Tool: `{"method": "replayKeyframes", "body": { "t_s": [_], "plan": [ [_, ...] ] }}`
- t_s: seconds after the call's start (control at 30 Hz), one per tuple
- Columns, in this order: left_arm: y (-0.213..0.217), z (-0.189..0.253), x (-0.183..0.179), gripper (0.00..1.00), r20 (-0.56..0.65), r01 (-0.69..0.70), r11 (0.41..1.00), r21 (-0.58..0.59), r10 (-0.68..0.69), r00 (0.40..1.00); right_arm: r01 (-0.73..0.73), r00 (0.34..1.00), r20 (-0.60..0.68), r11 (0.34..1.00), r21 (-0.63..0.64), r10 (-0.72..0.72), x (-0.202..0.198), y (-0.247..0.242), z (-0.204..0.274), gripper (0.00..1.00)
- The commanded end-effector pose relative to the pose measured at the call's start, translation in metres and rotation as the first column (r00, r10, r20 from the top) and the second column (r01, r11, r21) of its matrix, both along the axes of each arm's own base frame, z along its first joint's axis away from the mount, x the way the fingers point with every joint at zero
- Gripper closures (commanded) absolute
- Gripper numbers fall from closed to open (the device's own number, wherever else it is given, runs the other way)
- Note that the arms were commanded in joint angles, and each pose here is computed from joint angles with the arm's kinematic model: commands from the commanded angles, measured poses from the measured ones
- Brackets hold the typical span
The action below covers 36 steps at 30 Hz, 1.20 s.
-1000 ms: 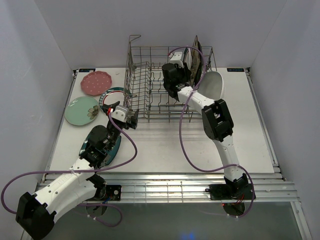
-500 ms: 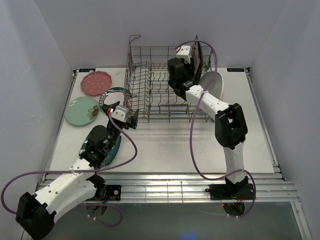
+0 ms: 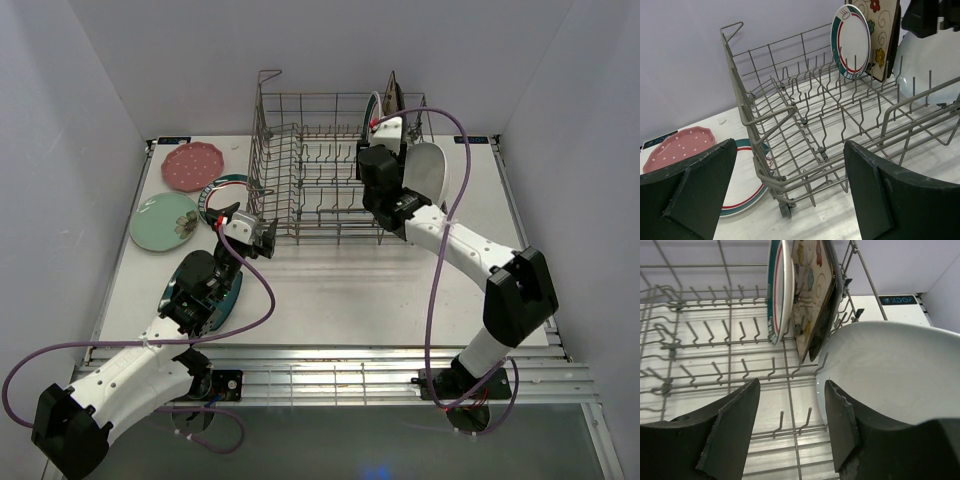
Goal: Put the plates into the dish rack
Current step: Insert the plate into the dish rack, then pick up the plate from the corner of the board.
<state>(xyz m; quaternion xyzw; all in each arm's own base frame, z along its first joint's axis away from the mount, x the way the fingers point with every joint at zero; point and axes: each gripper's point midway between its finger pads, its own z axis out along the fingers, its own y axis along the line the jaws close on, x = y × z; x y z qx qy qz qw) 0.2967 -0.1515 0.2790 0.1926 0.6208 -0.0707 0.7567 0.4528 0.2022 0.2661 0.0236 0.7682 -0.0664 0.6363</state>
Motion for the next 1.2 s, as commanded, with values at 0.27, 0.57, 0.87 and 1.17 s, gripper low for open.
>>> {"method": "replayKeyframes", "body": {
  "t_s": [0.27, 0.57, 0.87, 1.17],
  "plan": [
    [0.003, 0.0, -0.001, 0.02, 0.012, -0.003, 1.0, 0.008, 0.003, 1.0, -0.206, 0.977, 0.09, 0.966, 0.154, 0.194, -0.082, 0.032, 0.023, 0.2],
    [0.01, 0.005, -0.001, 0.02, 0.031, -0.038, 0.999, 0.037, 0.037, 0.999, -0.302, 0.953, 0.048, 0.929, 0.216, 0.298, -0.132, 0.039, -0.001, 0.1],
    [0.021, 0.002, -0.005, 0.02, 0.027, -0.07, 0.993, 0.093, 0.068, 0.997, -0.387, 0.919, 0.039, 0.879, 0.279, 0.392, -0.17, 0.03, -0.022, 0.1],
    [0.035, -0.016, -0.001, 0.02, -0.058, -0.058, 0.99, 0.131, 0.066, 0.996, -0.432, 0.896, 0.046, 0.842, 0.322, 0.442, -0.19, 0.021, -0.034, 0.1]
  ]
}}
